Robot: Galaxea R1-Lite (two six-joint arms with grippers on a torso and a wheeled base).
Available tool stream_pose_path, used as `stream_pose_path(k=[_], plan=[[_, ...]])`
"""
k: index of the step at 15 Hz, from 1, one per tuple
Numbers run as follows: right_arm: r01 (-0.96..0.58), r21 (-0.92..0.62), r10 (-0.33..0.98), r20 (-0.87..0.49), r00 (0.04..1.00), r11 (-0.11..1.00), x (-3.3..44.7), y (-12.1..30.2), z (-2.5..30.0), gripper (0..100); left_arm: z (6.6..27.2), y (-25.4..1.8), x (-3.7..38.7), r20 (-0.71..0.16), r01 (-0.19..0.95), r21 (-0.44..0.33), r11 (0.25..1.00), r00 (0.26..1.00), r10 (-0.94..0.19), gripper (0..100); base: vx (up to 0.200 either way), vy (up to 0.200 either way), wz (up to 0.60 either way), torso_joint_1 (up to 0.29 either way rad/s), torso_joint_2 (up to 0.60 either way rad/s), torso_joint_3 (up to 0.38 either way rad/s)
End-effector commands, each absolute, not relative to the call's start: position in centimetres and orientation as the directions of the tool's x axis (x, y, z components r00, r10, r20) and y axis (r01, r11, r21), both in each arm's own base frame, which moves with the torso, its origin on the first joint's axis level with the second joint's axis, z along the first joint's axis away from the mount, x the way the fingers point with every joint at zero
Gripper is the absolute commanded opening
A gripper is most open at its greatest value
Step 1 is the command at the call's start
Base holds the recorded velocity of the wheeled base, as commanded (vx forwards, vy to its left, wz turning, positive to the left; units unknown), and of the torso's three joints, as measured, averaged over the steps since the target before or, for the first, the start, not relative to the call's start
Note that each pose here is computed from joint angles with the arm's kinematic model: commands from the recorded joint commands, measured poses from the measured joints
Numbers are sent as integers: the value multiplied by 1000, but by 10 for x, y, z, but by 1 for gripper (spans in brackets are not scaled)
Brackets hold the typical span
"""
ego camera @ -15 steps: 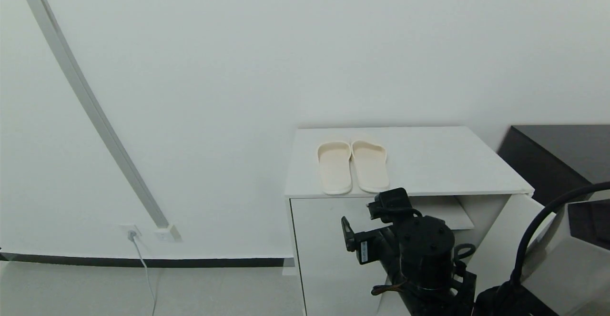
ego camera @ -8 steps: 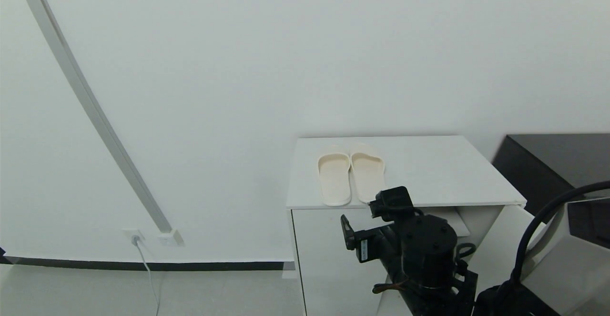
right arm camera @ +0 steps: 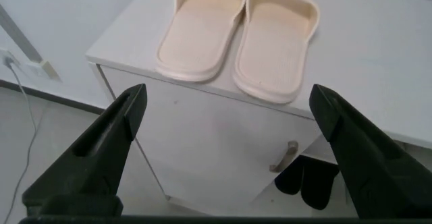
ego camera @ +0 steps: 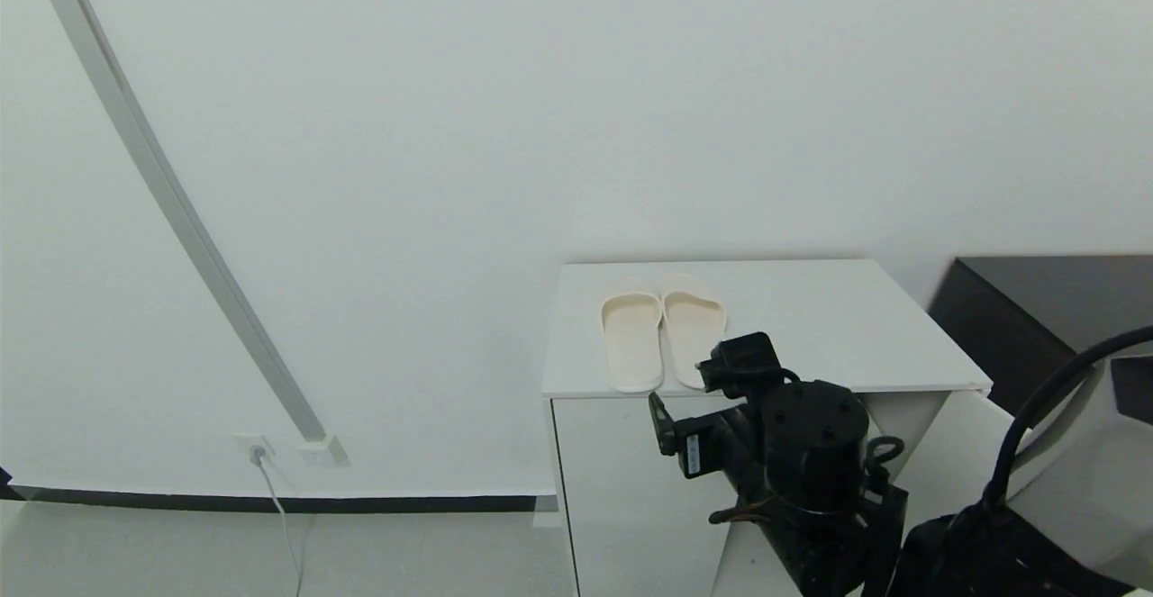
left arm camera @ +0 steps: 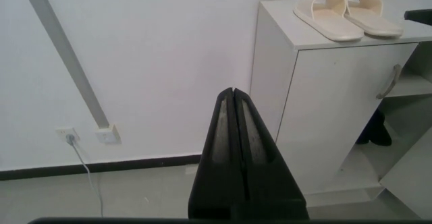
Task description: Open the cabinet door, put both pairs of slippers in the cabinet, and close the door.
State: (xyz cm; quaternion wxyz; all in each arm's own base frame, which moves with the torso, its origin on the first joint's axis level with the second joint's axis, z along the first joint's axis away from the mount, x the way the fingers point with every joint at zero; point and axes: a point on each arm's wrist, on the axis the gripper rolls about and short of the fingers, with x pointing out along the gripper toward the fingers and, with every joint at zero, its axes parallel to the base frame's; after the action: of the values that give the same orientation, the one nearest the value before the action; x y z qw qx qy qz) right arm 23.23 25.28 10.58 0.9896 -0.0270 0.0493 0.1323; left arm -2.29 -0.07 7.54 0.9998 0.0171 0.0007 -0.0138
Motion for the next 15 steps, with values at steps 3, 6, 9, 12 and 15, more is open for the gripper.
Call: stream_pose_path(k=[3, 6, 9, 12, 15], plan=[[-223, 79, 233, -152, 961, 972, 249, 259, 162, 100, 75, -1, -23, -3, 28, 35, 999, 1000, -28, 0, 0, 0, 0, 0, 0, 0], [-169, 132, 201, -285, 937, 977, 252, 263, 161, 100, 75, -1, -23, -3, 28, 34, 999, 1000, -28, 0, 0, 0, 0, 0, 0, 0], [-165, 123, 195, -300, 934, 979, 254, 264, 154, 100, 76, -1, -23, -2, 28, 34, 999, 1000, -28, 0, 0, 0, 0, 0, 0, 0], [-160, 114, 189, -315, 930, 980, 256, 266, 146, 100, 76, -1, -23, -2, 29, 34, 999, 1000, -29, 0, 67, 0, 0, -1, 1, 1], [-158, 101, 183, -330, 926, 982, 259, 271, 124, 100, 76, -1, -23, -2, 29, 31, 999, 1000, -29, 0, 200, 0, 0, -6, -2, 19]])
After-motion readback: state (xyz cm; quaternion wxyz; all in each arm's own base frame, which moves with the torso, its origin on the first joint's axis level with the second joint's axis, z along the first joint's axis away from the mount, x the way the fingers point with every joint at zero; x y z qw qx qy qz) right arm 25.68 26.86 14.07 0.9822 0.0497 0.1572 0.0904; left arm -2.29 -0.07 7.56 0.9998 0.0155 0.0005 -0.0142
